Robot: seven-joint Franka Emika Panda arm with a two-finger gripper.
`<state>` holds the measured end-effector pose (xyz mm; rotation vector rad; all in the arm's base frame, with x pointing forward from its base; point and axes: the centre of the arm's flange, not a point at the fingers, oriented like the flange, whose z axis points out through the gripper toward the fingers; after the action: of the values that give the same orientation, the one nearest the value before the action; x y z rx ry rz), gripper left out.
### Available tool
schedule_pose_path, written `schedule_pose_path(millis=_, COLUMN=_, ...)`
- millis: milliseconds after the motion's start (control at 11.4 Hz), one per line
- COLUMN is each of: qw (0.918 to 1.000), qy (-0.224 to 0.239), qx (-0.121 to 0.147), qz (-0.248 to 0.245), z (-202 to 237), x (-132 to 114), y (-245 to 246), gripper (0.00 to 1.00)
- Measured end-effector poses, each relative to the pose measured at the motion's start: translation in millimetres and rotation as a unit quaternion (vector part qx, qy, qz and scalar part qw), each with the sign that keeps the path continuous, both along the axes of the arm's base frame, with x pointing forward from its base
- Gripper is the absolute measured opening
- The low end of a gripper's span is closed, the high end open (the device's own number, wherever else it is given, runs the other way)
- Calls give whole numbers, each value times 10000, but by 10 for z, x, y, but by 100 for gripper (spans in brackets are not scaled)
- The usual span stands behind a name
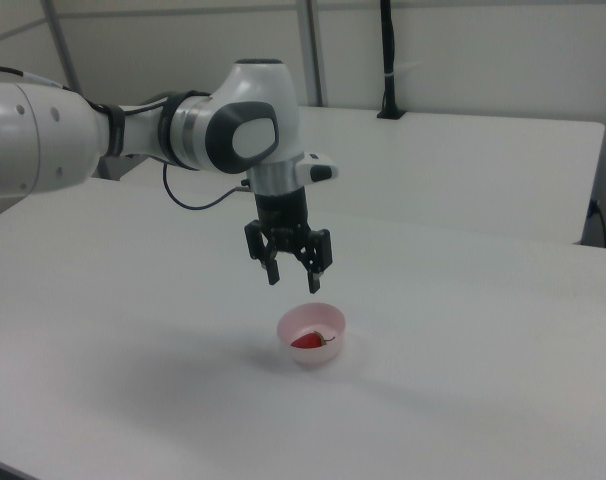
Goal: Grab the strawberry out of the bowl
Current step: 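Lower the gripper into the pink bowl around the red strawberry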
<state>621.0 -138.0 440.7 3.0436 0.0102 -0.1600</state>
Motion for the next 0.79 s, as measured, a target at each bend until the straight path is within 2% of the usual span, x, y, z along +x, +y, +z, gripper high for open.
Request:
schedule_pose_path(millis=263, qw=9972, qy=120, qx=-51, qz=-739, z=-240, x=6, y=-105, gripper=79)
schedule_pose_path(millis=525, qw=9862, qy=265, qx=-146, qz=-1629, z=-586, x=16, y=-198, gripper=80)
schedule_pose_path(millis=788, qw=9768, qy=98, qx=-211, qz=-2127, z=-895, x=102, y=-297, gripper=80)
